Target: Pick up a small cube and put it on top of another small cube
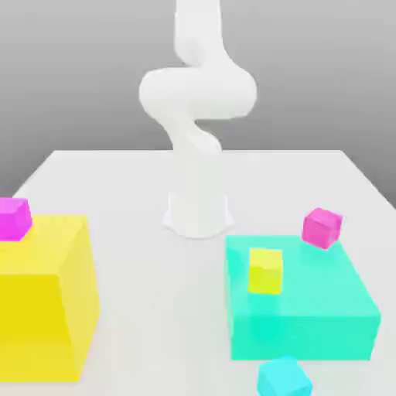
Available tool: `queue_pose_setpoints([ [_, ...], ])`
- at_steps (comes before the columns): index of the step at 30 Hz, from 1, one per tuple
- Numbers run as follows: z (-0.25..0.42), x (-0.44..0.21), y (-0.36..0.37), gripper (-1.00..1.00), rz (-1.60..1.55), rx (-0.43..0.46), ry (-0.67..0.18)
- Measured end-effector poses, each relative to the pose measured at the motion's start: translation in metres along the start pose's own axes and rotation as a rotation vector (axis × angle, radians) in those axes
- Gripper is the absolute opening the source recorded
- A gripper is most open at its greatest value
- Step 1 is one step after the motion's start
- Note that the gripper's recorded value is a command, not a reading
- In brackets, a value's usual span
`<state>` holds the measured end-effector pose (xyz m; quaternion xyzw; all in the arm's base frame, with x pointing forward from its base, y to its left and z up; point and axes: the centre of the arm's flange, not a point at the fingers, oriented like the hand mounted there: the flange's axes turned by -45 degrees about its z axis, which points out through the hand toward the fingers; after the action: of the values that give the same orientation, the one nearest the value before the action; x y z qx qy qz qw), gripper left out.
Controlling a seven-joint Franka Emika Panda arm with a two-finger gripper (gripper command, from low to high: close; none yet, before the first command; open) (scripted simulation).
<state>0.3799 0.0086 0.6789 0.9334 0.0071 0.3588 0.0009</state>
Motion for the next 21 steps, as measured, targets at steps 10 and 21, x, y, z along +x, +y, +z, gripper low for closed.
queue_pose_setpoints([
  [10,0.183,-0.028,-0.041,0.0,-0.122,0.029,-0.265],
  [21,0.354,-0.133,-0.093,0.0,-0.265,0.091,-0.548],
])
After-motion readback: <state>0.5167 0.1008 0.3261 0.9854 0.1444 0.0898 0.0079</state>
